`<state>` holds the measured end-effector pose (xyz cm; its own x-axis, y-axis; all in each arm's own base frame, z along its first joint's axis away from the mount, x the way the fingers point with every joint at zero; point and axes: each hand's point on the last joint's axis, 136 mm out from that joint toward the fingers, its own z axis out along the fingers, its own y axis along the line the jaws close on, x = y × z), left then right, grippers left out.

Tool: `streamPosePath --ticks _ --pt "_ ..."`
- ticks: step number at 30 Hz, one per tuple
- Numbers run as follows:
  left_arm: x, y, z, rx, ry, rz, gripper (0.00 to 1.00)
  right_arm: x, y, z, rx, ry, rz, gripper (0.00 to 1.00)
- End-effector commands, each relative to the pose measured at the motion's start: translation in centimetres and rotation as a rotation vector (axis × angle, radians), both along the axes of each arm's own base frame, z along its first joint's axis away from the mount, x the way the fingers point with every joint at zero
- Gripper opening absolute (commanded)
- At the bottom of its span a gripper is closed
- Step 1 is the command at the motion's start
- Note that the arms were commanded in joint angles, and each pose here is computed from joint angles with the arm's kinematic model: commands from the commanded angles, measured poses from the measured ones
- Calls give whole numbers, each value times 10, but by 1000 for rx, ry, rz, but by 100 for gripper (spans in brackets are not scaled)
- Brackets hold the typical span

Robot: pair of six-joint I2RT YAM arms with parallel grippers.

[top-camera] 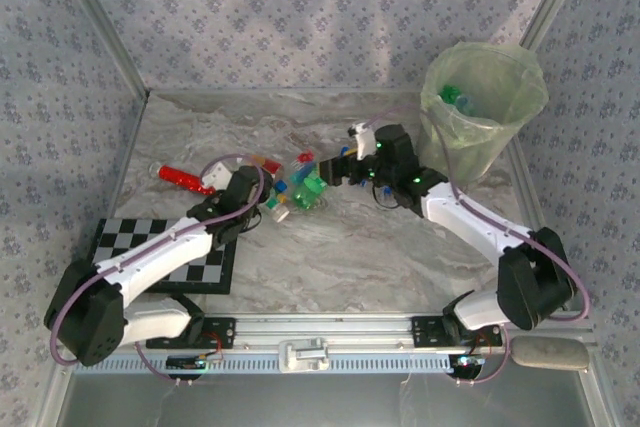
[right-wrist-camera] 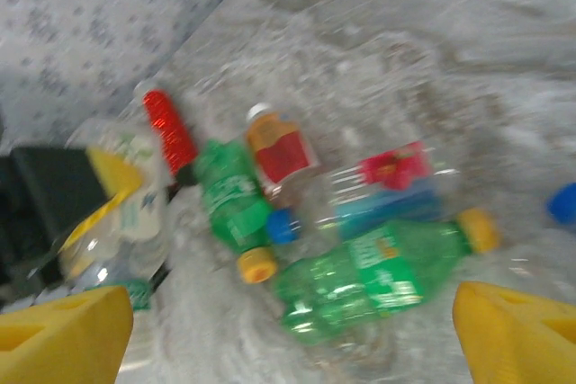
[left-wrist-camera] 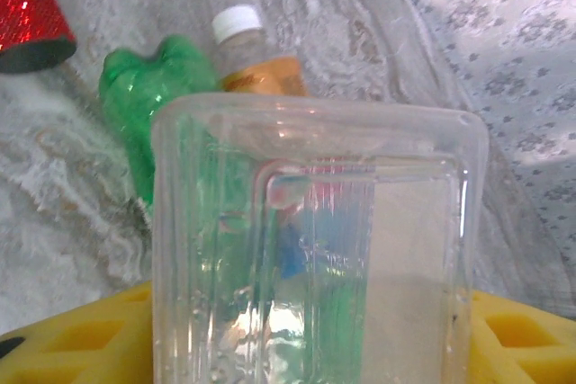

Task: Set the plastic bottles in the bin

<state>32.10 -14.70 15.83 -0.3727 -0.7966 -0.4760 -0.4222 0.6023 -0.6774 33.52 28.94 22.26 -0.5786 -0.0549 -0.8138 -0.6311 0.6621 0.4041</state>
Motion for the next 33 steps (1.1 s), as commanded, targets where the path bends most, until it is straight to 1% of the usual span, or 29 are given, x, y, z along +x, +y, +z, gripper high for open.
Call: streamPosePath --ticks 1,6,10,13,16,22,33 --pt "9 -1 23 5 -84 -56 43 -19 42 19 76 -26 158 91" --pt "14 8 38 -11 -132 -51 42 -46 88 6 95 35 300 88" --pt "15 7 42 -44 -155 -63 42 -60 113 -4 126 91 372 87" --pt "14 -1 39 -90 -153 -83 42 -65 126 -10 148 130 408 85" --pt "14 -9 33 -144 -144 -101 42 -65 133 -19 137 154 413 84" --pt "13 -14 28 -187 -137 -115 42 -59 135 -43 83 197 390 80" --pt "12 -15 31 -218 -145 -110 42 -60 137 -59 69 235 396 65"
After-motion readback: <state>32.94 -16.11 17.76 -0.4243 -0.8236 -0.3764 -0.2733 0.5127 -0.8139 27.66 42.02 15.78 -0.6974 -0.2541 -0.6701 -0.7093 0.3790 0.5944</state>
